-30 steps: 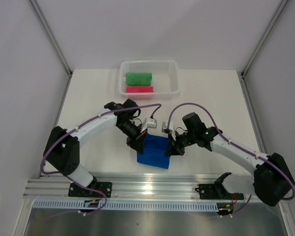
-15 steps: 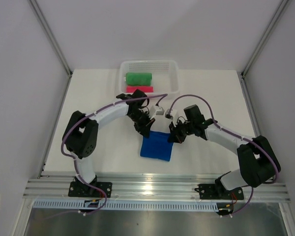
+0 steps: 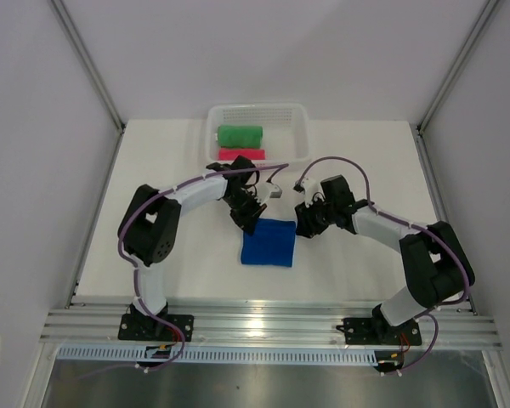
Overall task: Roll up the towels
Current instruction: Fold the towel
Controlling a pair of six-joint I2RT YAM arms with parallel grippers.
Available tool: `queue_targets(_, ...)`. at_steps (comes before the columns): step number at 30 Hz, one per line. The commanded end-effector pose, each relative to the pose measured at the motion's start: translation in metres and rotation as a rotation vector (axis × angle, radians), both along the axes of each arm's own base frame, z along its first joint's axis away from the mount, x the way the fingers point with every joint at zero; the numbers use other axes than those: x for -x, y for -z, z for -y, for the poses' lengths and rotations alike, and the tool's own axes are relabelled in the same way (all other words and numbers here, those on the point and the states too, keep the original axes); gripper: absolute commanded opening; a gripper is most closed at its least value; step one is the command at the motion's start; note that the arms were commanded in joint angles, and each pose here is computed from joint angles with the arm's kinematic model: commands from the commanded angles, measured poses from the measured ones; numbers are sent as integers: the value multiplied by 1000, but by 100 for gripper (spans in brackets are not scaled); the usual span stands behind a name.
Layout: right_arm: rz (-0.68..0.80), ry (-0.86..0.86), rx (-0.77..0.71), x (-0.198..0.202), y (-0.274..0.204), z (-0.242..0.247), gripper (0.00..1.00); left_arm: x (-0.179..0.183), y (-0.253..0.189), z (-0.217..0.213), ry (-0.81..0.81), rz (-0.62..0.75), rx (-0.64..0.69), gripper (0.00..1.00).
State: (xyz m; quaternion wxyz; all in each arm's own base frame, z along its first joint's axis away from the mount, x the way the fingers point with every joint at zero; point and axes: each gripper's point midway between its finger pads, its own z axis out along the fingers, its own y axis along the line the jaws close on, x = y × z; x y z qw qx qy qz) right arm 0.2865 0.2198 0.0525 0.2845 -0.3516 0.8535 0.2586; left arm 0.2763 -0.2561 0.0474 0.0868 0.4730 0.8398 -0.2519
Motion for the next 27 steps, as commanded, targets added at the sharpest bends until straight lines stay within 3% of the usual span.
queue_targets(1,104,134,-23,-31,-30,6,44,-20,1,-4,-62,34,-23,6)
queue_targets(4,147,173,-62,-29,-45,8,45,-23,1,-5,-79,34,-15,7)
queue_targets(8,125,127,-179,-7,-55,-12,38,-24,1,-1,-78,33,6,17)
queue_targets(12,170,68,-328,7,-75,-48,37,-22,-9,8,-62,22,69,11)
queue_targets(15,144,177,-362,-2,-67,-41,43,-22,-26,16,-40,42,126,6)
queue_targets(17,142,222,-357,-11,-60,-33,54,-24,-34,19,-31,55,143,4)
queue_targets(27,54,176,-338,-22,-30,-36,61,-21,-34,16,-22,53,140,1)
